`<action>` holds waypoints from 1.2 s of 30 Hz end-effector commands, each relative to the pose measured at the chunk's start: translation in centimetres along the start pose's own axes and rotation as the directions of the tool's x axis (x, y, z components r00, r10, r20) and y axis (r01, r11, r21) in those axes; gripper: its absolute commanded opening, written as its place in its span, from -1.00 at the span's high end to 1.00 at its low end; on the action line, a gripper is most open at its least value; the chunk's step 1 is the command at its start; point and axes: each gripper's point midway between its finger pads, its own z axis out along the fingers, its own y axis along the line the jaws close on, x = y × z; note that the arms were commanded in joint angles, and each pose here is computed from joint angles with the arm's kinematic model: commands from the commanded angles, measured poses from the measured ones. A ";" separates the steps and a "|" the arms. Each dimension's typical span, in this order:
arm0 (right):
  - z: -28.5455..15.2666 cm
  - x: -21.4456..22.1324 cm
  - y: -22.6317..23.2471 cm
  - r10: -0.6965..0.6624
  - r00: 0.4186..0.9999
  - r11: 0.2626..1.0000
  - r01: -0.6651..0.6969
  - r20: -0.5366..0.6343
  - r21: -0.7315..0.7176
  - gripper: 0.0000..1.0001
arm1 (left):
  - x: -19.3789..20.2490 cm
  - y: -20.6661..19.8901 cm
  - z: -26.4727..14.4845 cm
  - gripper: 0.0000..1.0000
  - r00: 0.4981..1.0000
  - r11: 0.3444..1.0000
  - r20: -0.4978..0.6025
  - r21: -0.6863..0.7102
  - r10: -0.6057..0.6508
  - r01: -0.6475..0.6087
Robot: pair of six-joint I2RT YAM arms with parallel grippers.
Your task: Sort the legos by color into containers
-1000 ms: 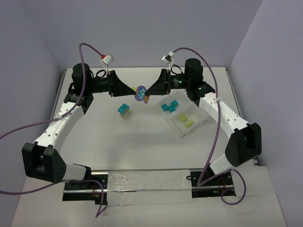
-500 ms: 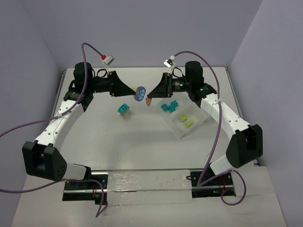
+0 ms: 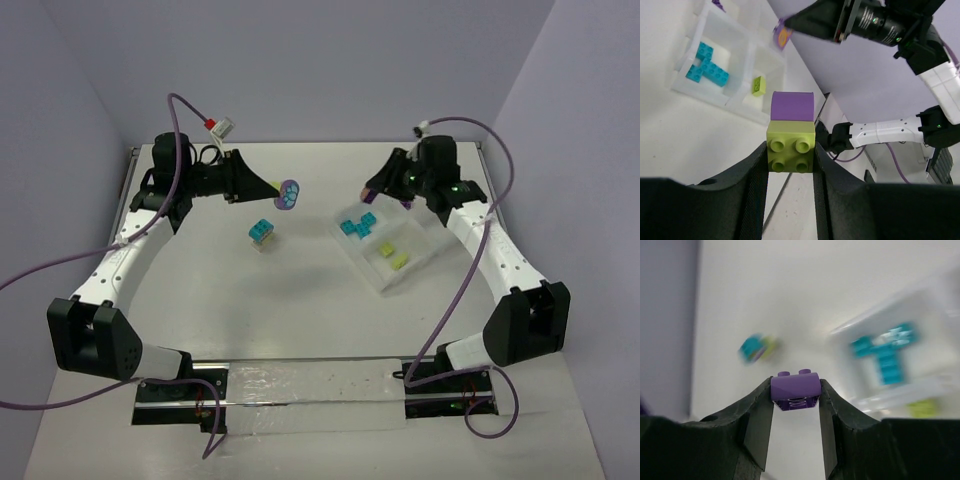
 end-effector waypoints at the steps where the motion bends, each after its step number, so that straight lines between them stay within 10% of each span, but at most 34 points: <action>1: -1.6 -6.3 -9.1 0.000 0.960 0.897 -0.124 0.280 0.425 1.00 | -1.2 0.5 -0.1 1.00 0.999 0.997 0.015 -0.066 0.045 -0.044; 10: 1.3 -9.2 -15.6 -0.005 0.958 0.802 -0.167 0.287 0.573 0.90 | -1.1 0.5 -0.4 1.00 0.999 0.995 0.020 -0.089 0.048 -0.046; 20: 4.3 -9.1 -18.1 0.005 0.968 0.781 -0.160 0.250 0.604 -0.59 | -1.2 0.2 -0.4 0.99 0.999 0.996 0.023 -0.080 0.047 -0.045; 25: 4.5 -9.6 -16.1 -0.006 0.973 0.816 -0.127 0.229 0.564 -0.71 | -1.3 0.1 -0.3 1.00 0.999 0.996 0.015 -0.075 0.050 -0.048; 30: 2.7 -8.9 -5.4 -0.098 0.978 0.988 0.073 0.183 0.137 -0.56 | -0.9 -0.2 0.0 1.00 0.999 0.998 -0.007 -0.030 0.046 -0.047; 36: -1.9 -3.3 8.3 -0.253 0.963 0.874 0.270 0.096 -0.403 -0.60 | -0.6 -0.9 1.1 1.00 0.999 0.999 -0.029 0.039 0.036 -0.035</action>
